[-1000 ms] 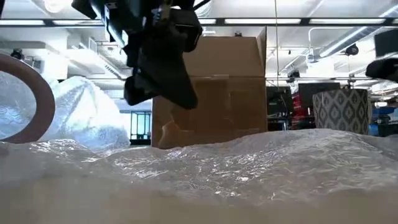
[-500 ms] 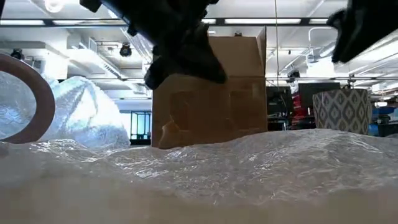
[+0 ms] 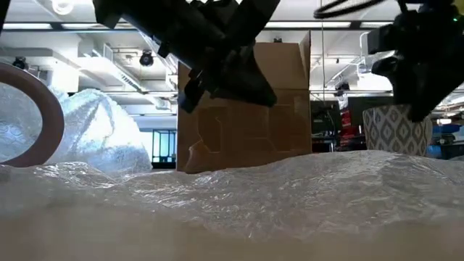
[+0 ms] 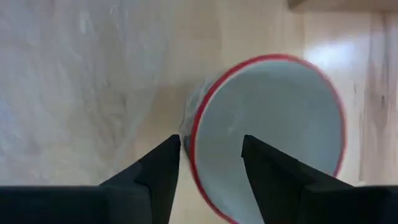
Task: Wrap mug
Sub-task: Wrap the white mug with bubble wrap
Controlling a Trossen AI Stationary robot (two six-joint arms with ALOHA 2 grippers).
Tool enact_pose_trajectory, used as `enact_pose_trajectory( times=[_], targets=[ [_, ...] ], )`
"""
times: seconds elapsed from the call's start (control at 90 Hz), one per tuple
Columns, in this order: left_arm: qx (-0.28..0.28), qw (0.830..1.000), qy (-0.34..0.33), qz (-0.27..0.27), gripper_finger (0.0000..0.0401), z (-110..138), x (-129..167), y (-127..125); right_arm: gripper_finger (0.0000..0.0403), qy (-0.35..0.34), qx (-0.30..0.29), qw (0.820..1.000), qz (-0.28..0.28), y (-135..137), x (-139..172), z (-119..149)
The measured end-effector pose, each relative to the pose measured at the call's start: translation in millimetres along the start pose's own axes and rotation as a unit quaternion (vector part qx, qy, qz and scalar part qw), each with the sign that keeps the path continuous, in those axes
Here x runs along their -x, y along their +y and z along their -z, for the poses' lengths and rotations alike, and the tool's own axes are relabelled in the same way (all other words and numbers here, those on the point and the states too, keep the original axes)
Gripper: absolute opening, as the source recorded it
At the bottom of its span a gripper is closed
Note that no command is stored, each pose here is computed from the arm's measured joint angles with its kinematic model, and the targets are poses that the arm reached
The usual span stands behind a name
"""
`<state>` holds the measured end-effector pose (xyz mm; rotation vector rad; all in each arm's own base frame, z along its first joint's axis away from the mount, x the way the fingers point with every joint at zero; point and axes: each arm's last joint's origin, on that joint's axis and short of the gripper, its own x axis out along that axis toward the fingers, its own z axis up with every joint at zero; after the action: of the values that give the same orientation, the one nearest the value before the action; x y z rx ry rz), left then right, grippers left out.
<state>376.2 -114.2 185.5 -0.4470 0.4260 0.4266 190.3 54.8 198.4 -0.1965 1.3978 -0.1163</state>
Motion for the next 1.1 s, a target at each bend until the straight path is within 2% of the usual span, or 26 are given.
enact_pose_trajectory(
  times=[0.222,0.3,0.411,0.5,0.611,0.656,0.722,0.844,0.978,1.1],
  targets=[
    [0.003,1.000,-0.003,0.004,0.0000,-1,1,-1,0.0016,0.031,0.110,0.993,-0.019,5,-6,-7],
    [0.003,1.000,0.006,0.017,0.0000,-1,2,-2,0.0015,-0.001,0.120,0.992,-0.029,6,3,-18],
    [0.009,0.993,0.067,0.102,0.0000,-5,9,-8,0.0011,-0.091,0.122,0.986,-0.064,17,24,-38],
    [0.007,0.985,0.085,0.152,0.0000,-15,18,-13,0.0006,-0.167,0.139,0.969,-0.117,31,37,-51],
    [-0.030,0.983,0.071,0.166,0.0000,-25,26,-13,0.0006,-0.225,0.171,0.940,-0.193,50,34,-68],
    [-0.055,0.984,0.056,0.161,0.0000,-31,27,-11,0.0005,-0.217,0.194,0.935,-0.204,59,29,-73],
    [-0.074,0.985,0.034,0.149,0.0000,-42,26,-4,0.0004,-0.185,0.213,0.938,-0.201,67,19,-82],
    [-0.029,0.990,0.021,0.137,0.0000,-54,25,4,0.0003,-0.125,0.227,0.950,-0.175,81,8,-101],
    [-0.030,0.990,0.029,0.135,0.0000,-52,25,3,0.0007,-0.089,0.237,0.954,-0.159,96,-3,-123],
    [-0.015,0.990,0.033,0.140,0.0000,-49,27,0,0.0032,-0.050,0.225,0.961,-0.156,103,-12,-135]
  ],
)
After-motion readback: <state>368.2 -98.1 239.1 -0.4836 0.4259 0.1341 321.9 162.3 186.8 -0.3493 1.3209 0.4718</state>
